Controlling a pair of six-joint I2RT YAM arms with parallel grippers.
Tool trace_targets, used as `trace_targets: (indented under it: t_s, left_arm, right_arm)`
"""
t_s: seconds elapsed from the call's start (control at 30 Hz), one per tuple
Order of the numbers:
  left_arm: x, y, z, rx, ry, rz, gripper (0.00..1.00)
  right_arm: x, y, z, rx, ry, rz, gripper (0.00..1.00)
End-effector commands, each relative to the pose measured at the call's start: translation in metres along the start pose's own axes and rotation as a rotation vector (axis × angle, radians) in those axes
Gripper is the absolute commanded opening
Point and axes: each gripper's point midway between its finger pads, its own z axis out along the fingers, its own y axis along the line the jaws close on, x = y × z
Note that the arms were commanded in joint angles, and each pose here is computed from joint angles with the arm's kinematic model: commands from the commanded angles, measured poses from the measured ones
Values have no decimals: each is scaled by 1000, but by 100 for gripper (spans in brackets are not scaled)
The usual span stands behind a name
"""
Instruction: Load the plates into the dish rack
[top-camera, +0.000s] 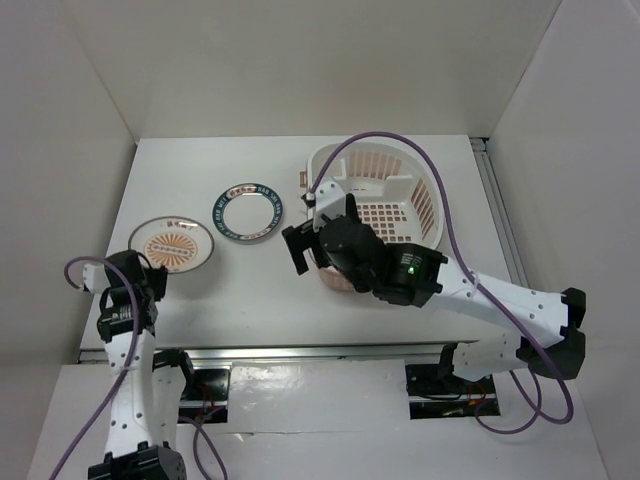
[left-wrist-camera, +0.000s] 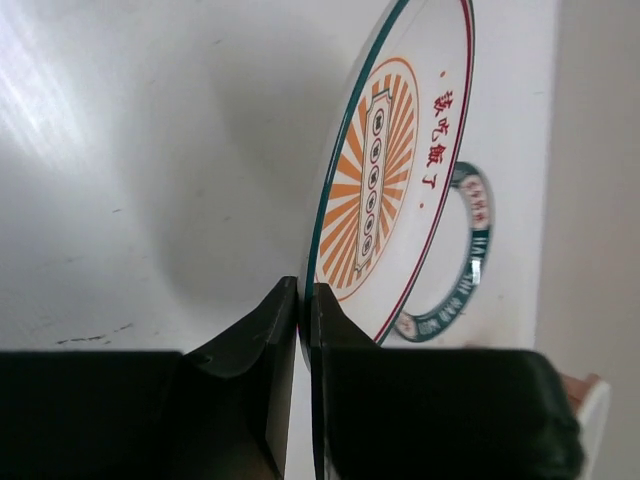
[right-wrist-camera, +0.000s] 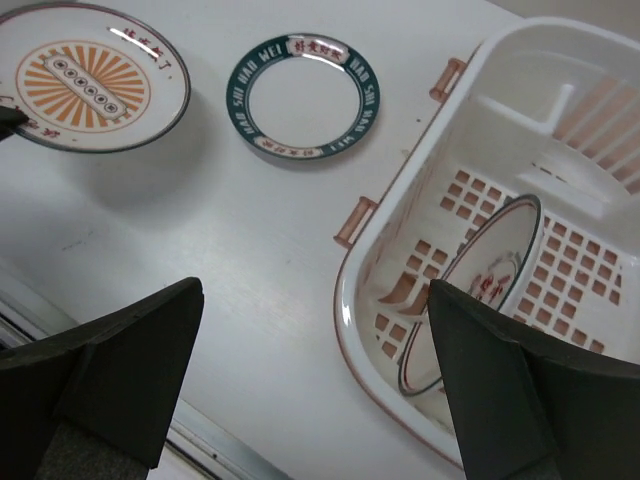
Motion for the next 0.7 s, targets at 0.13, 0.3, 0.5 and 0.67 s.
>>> trace_targets:
  t_s: [0.13, 0.3, 0.5, 0.67]
  left_arm:
    - [-33, -113, -88, 410, -47, 311, 0]
    - [-2, -163, -146, 789, 81, 533, 0]
    - [29, -180, -206, 1170, 164, 719, 0]
    - [40, -177, -223, 1273, 203, 767, 0]
  right_arm:
    - [-82, 28, 3, -402, -212, 93, 100]
    - [-115, 22, -1, -568, -278, 112, 100]
    - [-129, 6, 14, -559, -285, 124, 100]
    - [-111, 0, 36, -544, -232, 117, 100]
